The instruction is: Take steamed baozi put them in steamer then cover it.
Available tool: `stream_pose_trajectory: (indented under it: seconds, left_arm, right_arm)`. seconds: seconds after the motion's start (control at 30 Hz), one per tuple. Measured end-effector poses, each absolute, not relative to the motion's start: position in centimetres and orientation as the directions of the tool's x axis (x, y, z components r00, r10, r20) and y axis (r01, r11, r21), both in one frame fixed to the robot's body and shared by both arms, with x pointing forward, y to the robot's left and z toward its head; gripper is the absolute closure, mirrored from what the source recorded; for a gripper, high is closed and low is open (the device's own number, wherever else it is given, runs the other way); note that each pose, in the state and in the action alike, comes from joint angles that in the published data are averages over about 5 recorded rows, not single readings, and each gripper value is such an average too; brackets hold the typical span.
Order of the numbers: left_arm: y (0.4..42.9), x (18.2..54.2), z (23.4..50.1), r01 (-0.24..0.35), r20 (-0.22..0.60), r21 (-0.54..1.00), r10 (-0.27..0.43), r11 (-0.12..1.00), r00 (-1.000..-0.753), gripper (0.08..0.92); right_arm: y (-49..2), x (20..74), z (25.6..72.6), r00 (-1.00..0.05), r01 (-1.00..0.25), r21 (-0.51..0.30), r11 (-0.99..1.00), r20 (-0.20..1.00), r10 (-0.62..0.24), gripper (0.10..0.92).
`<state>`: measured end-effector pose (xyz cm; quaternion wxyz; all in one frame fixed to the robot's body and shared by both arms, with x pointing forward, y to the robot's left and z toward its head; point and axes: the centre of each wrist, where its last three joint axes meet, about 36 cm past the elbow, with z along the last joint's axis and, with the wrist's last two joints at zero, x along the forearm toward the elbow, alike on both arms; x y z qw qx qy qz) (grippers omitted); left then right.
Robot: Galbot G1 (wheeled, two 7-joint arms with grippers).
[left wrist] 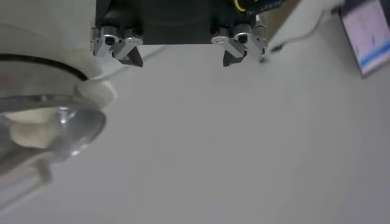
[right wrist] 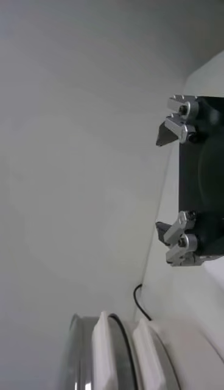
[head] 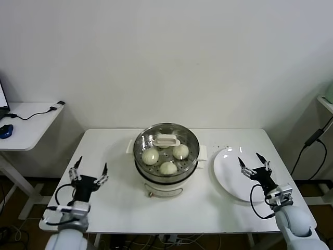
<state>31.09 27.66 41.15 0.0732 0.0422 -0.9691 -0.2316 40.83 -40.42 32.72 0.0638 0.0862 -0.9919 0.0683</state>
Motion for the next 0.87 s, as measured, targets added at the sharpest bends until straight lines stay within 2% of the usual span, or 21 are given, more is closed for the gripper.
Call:
stream_pose_trajectory:
  seconds: [0.33,0.87]
  left_arm:
    - [31.7,28.2,38.0,-0.132,0.102,0.230,-0.159,0.964,-0.982,0.177]
    - [32.9,25.9,37.0,-0.173,0.069,0.135,-0.183,0.976,-0.981,0.177]
  right_arm:
    - [-39.3,39.7,33.2,-0.976,-0.190,-0.101,0.977,0.124,-0.177,0.200]
    - [-37.9,38.7,33.0,-0.973,-0.203,-0.067,0.977,0.123,-0.193,0.200]
